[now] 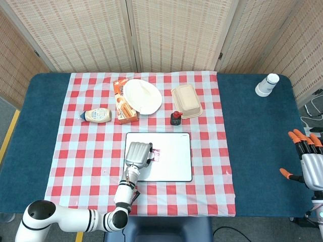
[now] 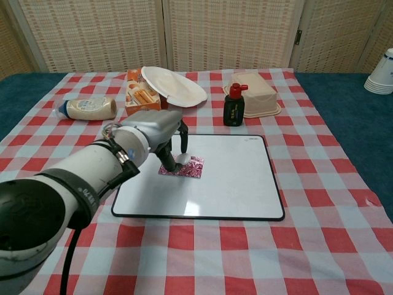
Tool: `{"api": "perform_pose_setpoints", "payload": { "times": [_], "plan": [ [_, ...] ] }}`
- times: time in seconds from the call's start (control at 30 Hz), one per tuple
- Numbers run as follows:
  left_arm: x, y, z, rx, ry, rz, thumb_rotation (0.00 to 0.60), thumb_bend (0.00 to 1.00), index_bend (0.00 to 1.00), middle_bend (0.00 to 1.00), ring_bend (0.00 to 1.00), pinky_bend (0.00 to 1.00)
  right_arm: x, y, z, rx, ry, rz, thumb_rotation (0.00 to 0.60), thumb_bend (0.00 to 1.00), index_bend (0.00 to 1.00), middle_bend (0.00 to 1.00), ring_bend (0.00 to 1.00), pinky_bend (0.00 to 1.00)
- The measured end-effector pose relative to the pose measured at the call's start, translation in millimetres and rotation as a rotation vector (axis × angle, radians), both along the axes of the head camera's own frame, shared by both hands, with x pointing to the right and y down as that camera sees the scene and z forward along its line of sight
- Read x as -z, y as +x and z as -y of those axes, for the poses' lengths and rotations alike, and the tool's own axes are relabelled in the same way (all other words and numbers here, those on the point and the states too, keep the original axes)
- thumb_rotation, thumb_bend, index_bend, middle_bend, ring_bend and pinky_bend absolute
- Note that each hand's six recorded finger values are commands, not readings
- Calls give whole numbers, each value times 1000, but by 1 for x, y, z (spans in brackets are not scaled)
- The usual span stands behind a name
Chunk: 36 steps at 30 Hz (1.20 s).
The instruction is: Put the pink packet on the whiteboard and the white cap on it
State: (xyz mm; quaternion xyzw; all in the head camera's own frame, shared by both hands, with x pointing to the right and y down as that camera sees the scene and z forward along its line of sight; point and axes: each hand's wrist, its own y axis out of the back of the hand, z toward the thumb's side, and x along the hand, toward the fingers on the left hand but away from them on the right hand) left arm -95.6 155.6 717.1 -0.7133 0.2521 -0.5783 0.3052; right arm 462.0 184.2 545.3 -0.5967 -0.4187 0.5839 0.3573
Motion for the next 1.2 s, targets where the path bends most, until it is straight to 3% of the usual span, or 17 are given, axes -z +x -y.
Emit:
{"api": "perform_pose_setpoints", "payload": {
  "times": [1.03, 1.2],
  "plan": [
    [-17, 4, 3, 14, -2, 12, 600, 328, 506, 991, 992, 997, 1, 3, 1, -11, -5, 3, 600, 1, 73, 0, 0, 20],
    [-16, 3, 5, 14, -7, 11, 600, 322, 454, 988, 992, 997, 0, 3, 1, -11, -7, 4, 600, 1, 73, 0, 0, 20]
  ]
}}
